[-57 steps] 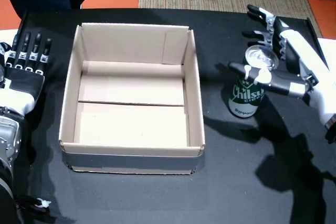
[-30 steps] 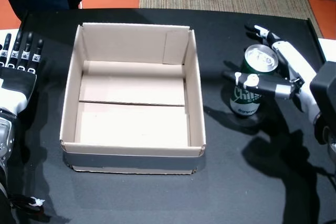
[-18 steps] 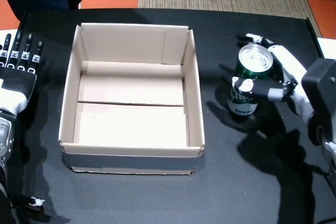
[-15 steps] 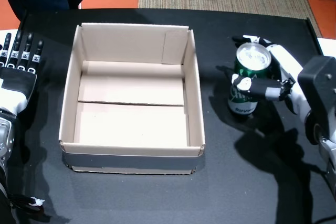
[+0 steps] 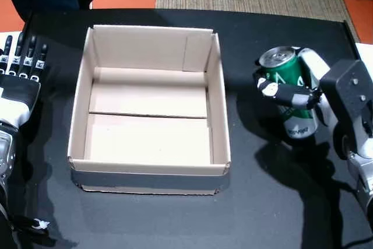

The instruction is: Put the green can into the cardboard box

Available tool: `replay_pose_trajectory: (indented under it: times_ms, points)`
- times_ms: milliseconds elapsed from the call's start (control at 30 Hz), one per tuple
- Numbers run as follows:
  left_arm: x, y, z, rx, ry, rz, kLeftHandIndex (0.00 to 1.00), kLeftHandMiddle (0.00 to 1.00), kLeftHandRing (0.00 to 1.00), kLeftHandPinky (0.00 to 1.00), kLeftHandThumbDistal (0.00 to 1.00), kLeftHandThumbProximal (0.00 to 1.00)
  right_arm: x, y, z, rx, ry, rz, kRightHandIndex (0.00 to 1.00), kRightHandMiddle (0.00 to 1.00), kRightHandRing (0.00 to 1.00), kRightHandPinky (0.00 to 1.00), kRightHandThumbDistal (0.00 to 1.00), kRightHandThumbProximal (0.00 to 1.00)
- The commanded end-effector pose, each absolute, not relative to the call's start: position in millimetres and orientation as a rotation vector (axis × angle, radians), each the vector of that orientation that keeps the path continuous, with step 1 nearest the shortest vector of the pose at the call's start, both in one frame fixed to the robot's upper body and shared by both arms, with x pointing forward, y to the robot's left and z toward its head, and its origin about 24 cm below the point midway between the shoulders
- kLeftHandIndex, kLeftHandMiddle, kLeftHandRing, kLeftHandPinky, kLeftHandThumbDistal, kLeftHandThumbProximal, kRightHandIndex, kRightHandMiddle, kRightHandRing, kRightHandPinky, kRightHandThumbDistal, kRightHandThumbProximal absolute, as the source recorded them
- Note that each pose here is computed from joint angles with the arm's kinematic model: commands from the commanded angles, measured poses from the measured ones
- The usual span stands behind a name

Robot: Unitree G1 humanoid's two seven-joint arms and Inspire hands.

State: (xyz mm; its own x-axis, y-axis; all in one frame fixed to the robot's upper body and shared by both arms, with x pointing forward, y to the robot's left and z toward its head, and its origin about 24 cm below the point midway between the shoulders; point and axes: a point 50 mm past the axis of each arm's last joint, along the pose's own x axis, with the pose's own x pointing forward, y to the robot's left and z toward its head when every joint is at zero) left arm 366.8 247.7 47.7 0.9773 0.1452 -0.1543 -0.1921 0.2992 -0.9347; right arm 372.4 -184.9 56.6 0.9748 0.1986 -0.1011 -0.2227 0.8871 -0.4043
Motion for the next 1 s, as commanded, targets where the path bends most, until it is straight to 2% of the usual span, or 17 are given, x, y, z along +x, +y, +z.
replay_pose_trajectory:
  times_ms: [0,67,133,467,567,633,767,833,933,967]
  points:
    - [364.8,248.9,44.7,-1.232,0.057,0.231,0.75,0.74,0.8,0.84,0.0,0.51,373.2,-184.4,63.1,-0.45,0.002,0.215,0.26,0.27,0.35,0.46,0.0,0.0]
    - [364.8,248.2,44.5,-1.232,0.052,0.227,0.76,0.75,0.82,0.88,0.0,0.53,374.6,-183.4,69.4,-0.463,-0.04,0.217,0.25,0.26,0.34,0.45,0.0,0.0]
    - [365.0,247.6,44.4,-1.229,0.053,0.229,0.74,0.73,0.8,0.87,0.0,0.53,376.6,-180.4,81.3,-0.461,-0.12,0.226,0.25,0.25,0.32,0.43,0.0,0.0]
    - [365.6,245.2,44.2,-1.234,0.056,0.226,0.77,0.77,0.84,0.89,0.0,0.53,380.8,-150.4,183.4,-0.482,-0.701,0.28,0.22,0.23,0.31,0.43,0.0,0.0]
    - [365.7,244.5,44.1,-1.231,0.056,0.22,0.77,0.76,0.84,0.9,0.0,0.55,376.2,-140.8,207.4,-0.529,-0.851,0.287,0.22,0.22,0.29,0.41,0.05,0.0]
    - [366.1,243.9,44.3,-1.229,0.059,0.222,0.76,0.76,0.84,0.9,0.0,0.57,373.9,-134.8,215.9,-0.515,-0.908,0.304,0.24,0.23,0.29,0.4,0.05,0.0]
    - [366.0,243.5,43.8,-1.223,0.065,0.22,0.75,0.75,0.85,0.92,0.0,0.58,373.8,-125.7,226.5,-0.512,-0.939,0.343,0.17,0.19,0.28,0.39,0.01,0.0]
    - [365.8,243.1,43.5,-1.227,0.063,0.216,0.76,0.78,0.88,0.94,0.0,0.59,372.3,-121.7,235.5,-0.551,-0.983,0.363,0.15,0.18,0.27,0.39,0.03,0.0]
    - [365.9,242.3,43.3,-1.224,0.065,0.215,0.74,0.79,0.9,0.95,0.0,0.63,369.4,-114.3,247.1,-0.563,-1.047,0.386,0.19,0.19,0.27,0.4,0.09,0.0]
    - [366.1,242.0,43.4,-1.224,0.066,0.217,0.73,0.79,0.89,0.94,0.0,0.64,368.5,-111.2,250.4,-0.563,-1.063,0.395,0.21,0.2,0.28,0.4,0.06,0.0]
